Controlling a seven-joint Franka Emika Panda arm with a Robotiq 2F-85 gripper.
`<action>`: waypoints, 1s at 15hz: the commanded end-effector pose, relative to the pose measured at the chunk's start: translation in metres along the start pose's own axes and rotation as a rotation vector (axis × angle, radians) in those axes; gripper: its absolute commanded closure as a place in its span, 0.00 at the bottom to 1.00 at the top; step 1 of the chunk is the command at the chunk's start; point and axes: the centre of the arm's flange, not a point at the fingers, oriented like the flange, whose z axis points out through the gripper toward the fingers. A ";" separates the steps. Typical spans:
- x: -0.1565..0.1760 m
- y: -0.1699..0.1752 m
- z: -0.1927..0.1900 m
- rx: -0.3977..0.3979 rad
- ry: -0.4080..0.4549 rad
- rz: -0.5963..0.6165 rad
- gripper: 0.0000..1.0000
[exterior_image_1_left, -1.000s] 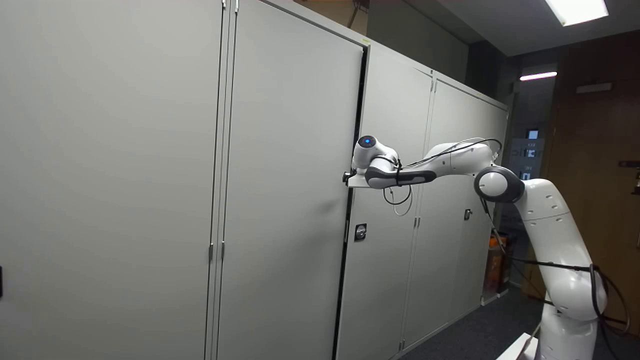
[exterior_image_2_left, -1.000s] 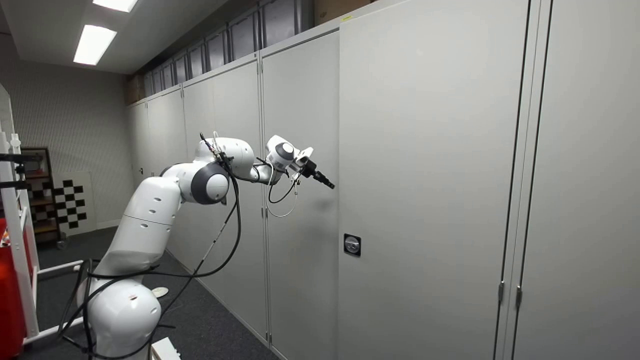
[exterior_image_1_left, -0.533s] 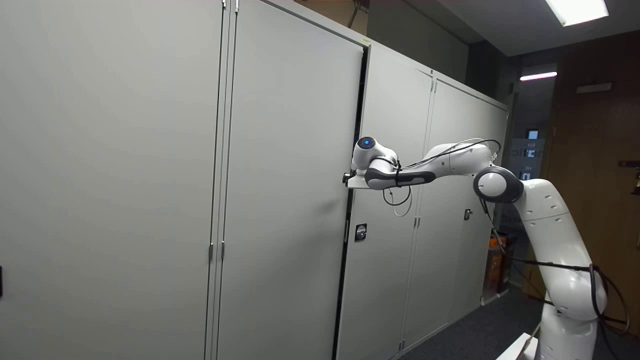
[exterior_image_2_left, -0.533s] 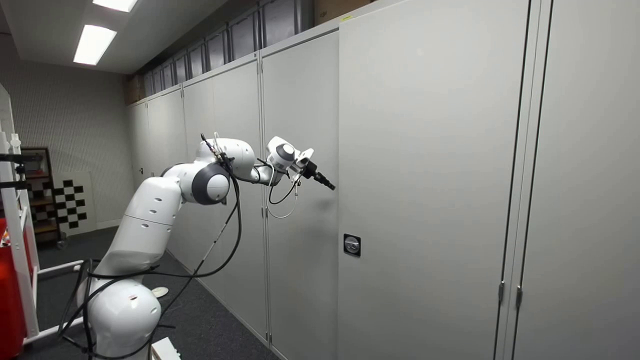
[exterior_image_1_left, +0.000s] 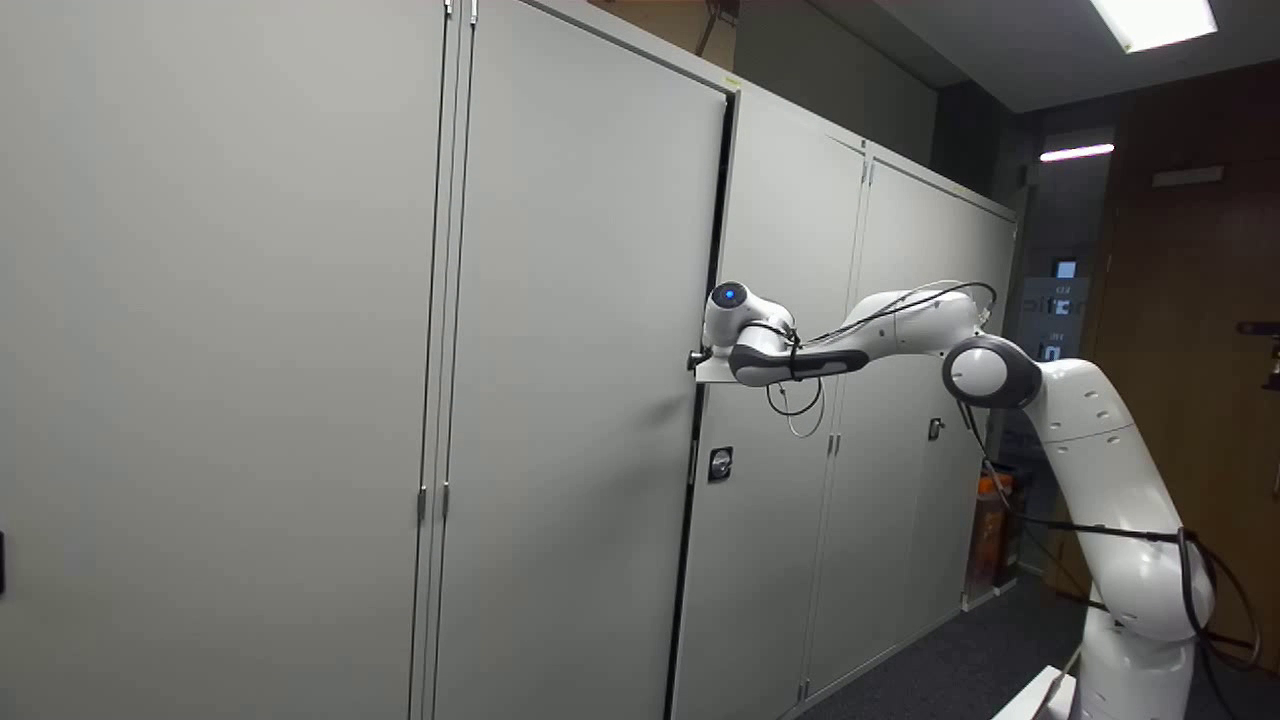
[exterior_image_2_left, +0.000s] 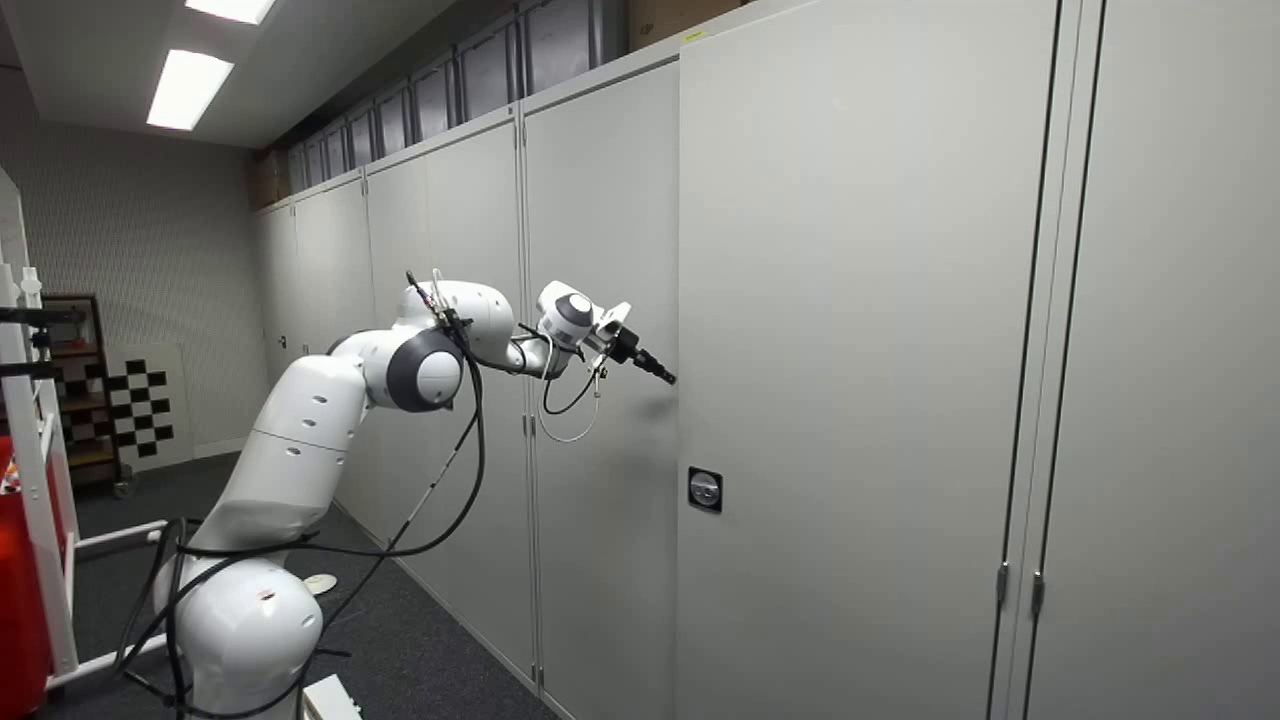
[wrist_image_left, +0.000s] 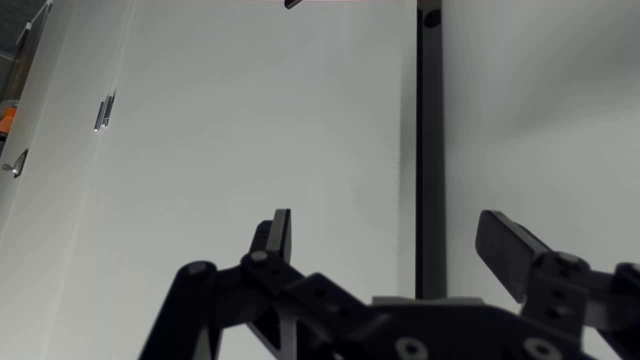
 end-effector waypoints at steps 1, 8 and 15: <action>0.002 -0.003 -0.001 -0.039 0.049 -0.012 0.00; -0.002 -0.008 0.012 -0.074 0.128 0.004 0.00; 0.003 0.004 0.029 -0.114 0.139 0.049 0.00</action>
